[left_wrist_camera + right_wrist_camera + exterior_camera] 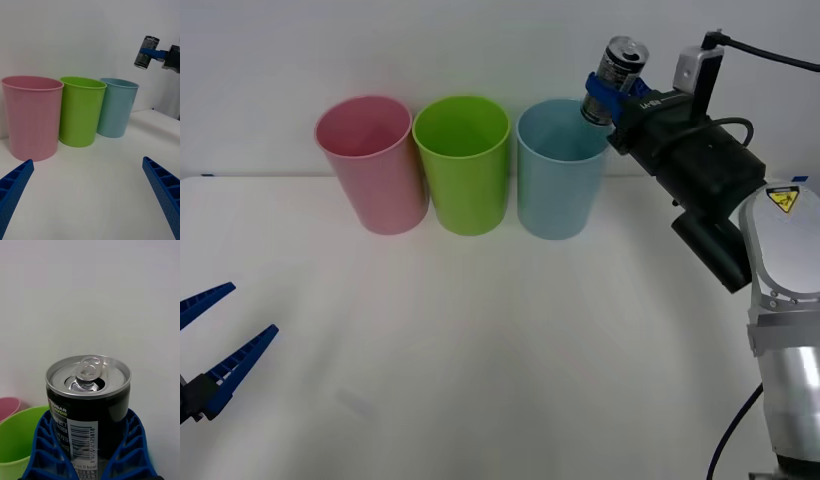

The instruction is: Grasp the object on the table and drop it into the matching bin: aluminum can to the light blue bin, PET bottle to the pink bin.

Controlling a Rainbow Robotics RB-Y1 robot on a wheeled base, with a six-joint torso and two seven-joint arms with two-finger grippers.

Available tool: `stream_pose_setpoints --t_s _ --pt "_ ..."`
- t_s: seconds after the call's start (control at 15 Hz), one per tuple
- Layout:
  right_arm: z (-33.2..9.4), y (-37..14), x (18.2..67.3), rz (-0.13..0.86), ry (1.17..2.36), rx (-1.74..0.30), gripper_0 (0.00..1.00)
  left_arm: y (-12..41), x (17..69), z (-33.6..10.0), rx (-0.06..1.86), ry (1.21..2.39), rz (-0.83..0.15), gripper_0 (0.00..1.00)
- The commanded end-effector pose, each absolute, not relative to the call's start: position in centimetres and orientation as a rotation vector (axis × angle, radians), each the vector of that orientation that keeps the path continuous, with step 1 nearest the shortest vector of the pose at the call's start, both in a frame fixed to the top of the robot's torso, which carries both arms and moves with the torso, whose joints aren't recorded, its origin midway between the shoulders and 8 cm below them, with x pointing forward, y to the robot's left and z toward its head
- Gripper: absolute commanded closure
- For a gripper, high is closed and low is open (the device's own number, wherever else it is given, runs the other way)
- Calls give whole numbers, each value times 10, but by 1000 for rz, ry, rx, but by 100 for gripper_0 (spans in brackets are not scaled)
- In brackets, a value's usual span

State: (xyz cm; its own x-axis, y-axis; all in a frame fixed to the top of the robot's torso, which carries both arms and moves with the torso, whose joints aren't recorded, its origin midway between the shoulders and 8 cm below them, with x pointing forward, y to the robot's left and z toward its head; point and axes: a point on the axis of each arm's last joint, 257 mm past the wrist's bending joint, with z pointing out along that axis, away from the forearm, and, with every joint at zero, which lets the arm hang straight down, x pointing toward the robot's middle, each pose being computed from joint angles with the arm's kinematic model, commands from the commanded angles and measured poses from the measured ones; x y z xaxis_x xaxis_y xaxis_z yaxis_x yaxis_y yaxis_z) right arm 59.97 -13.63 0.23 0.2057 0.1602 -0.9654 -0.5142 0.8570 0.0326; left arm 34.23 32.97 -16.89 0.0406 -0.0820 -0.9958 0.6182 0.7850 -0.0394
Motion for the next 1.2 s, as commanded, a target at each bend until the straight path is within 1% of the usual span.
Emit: stream_pose_setpoints --t_s 0.07,0.33,0.53,1.07,1.13,1.2 --pt "-2 -125 625 465 1314 -311 100 330 342 -169 465 1441 -567 0" --pt "-10 -110 657 445 1356 -285 100 330 342 -169 465 1441 -567 0" --pt "-15 -95 671 448 1379 -284 100 330 342 -169 465 1441 -567 0" --pt "-21 -90 675 428 1389 -304 99 330 342 -169 465 1441 -567 0" --pt "-20 -89 675 427 1387 -308 87 330 342 -169 465 1441 -567 0" --pt "-20 -90 675 423 1387 -310 63 330 342 -169 465 1441 -567 0"
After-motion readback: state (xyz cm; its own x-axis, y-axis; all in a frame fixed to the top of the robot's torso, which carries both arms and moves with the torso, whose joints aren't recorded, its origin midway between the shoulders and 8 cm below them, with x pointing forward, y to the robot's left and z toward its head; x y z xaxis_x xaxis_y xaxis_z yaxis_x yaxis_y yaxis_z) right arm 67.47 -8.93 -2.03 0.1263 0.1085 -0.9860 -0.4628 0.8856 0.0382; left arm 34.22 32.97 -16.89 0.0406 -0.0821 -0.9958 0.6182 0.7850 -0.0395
